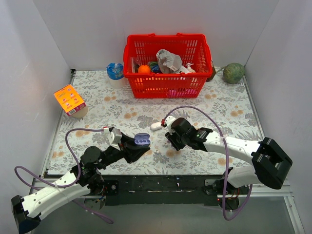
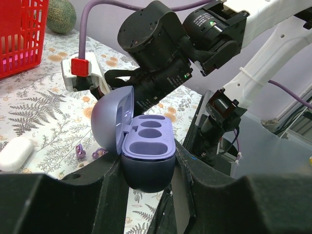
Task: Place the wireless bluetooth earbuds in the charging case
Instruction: Pick up the earbud from the center of the board.
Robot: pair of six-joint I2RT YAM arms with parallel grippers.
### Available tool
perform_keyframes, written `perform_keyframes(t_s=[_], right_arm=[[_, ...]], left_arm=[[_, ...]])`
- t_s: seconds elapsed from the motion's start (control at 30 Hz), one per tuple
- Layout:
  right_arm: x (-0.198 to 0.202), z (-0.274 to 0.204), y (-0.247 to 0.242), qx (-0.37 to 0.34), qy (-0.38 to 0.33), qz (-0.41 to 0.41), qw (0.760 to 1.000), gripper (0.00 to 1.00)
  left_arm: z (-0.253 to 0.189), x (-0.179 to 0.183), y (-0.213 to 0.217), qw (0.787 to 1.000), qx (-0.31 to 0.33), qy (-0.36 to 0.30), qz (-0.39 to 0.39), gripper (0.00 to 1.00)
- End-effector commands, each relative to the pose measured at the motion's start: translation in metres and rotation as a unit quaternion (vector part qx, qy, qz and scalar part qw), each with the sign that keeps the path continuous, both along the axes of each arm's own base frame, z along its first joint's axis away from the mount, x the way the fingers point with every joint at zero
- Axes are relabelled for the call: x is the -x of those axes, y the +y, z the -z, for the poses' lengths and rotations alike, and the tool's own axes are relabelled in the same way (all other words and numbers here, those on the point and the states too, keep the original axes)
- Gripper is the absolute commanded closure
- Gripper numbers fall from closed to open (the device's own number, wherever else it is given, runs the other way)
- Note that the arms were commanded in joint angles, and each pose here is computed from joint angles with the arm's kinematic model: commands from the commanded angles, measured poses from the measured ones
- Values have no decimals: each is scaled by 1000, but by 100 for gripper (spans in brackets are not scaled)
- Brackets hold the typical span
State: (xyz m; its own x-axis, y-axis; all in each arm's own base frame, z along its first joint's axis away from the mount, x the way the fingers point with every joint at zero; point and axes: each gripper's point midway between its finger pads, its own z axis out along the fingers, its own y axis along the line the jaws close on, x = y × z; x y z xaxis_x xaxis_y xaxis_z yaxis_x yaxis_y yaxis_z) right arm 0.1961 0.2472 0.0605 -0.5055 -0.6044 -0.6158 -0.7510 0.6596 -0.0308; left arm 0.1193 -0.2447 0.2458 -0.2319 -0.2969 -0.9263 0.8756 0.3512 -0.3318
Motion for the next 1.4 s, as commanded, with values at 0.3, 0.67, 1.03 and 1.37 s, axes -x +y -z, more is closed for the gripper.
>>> perform_keyframes(t_s=[0.3,0.67,1.03,1.37], right_arm=[[-12,-6,20,-26,-6,-8,1000,62],[-12,3,18,-18,3,-3,1000,68],[-9,11,17,-11,15,-6,1000,73],[-8,15,11,-2,18,4,1000,91]], left_arm=[[-10,-1,-1,1000,7,0,-1,100],[-10,-1,-2,1000,7,4,0,100],[-8,0,-2,1000,8,7,3,100],[-8,0,-2,1000,9,7,5,100]])
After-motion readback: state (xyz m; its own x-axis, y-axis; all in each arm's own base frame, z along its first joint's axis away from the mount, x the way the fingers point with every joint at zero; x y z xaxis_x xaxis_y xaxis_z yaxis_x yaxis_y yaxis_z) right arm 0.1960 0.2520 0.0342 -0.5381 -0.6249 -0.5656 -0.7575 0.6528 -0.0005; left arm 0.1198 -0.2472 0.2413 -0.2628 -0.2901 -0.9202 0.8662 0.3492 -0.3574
